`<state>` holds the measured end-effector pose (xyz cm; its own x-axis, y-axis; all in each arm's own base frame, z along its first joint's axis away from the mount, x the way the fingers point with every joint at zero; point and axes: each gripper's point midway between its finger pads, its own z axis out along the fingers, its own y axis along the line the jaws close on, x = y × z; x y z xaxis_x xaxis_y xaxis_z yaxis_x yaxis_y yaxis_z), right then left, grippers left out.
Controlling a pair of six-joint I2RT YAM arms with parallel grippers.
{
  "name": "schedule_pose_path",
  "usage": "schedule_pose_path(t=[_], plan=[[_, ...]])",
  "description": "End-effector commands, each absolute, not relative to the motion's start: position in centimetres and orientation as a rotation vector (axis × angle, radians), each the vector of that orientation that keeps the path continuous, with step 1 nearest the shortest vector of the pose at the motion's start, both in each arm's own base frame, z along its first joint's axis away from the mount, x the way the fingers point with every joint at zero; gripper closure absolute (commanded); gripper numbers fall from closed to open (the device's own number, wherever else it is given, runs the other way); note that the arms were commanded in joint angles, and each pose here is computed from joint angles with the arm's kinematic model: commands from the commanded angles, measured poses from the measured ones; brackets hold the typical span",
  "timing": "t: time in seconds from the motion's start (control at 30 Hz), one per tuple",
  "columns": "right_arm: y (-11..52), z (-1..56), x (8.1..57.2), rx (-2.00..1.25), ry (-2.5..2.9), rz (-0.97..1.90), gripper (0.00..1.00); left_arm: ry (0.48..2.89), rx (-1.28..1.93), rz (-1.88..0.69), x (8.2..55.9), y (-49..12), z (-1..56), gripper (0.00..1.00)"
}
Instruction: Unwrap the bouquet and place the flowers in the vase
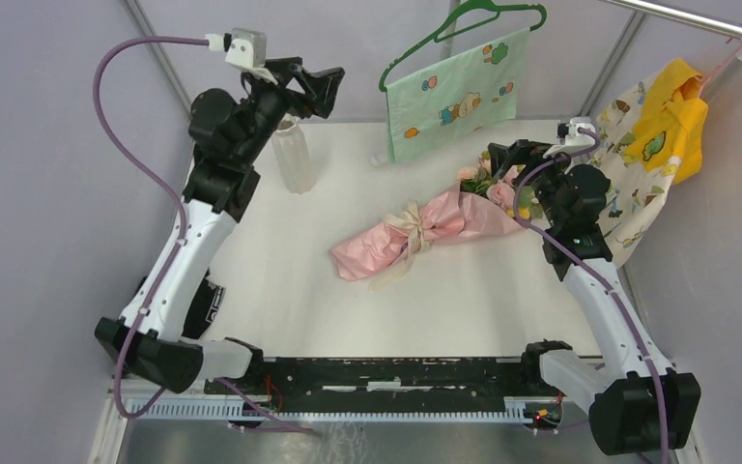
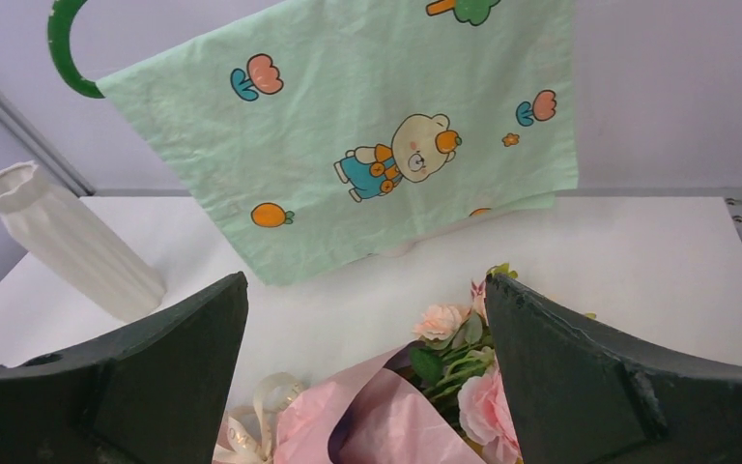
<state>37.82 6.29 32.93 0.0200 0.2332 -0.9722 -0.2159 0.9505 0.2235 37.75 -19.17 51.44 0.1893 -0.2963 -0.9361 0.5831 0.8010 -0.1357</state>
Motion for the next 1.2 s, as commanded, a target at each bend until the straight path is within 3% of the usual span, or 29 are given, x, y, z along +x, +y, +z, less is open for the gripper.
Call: schedule_pose_path(t=[0.0, 0.23, 0.37, 0.57, 0.8, 1.17], plan=[[7.4, 36.0, 37.2, -0.037, 1.410, 0.410, 0.02, 1.504, 0.020, -0.523, 42.9, -17.0, 47.6, 0.01], [8.7, 34.4, 37.8, -0.051, 1.441, 0.496, 0.02, 1.614, -0.216, -0.064, 44.6, -9.6, 47.0, 0.02], [9.4, 33.4, 38.4, -0.062, 1.468, 0.539, 0.02, 1.621, -0.292, 0.070, 44.3, -7.2, 46.1, 0.01], [10.6, 32.3, 39.2, -0.081, 1.502, 0.615, 0.02, 1.685, -0.303, 0.092, 45.7, -7.0, 43.6, 0.00], [10.9, 30.7, 39.4, -0.085, 1.539, 0.625, 0.02, 1.818, -0.252, 0.038, 47.8, -8.2, 39.2, 0.15], [11.7, 28.7, 39.7, -0.104, 1.586, 0.664, 0.03, 1.870, -0.389, -0.111, 50.4, -3.4, 35.1, 0.19]])
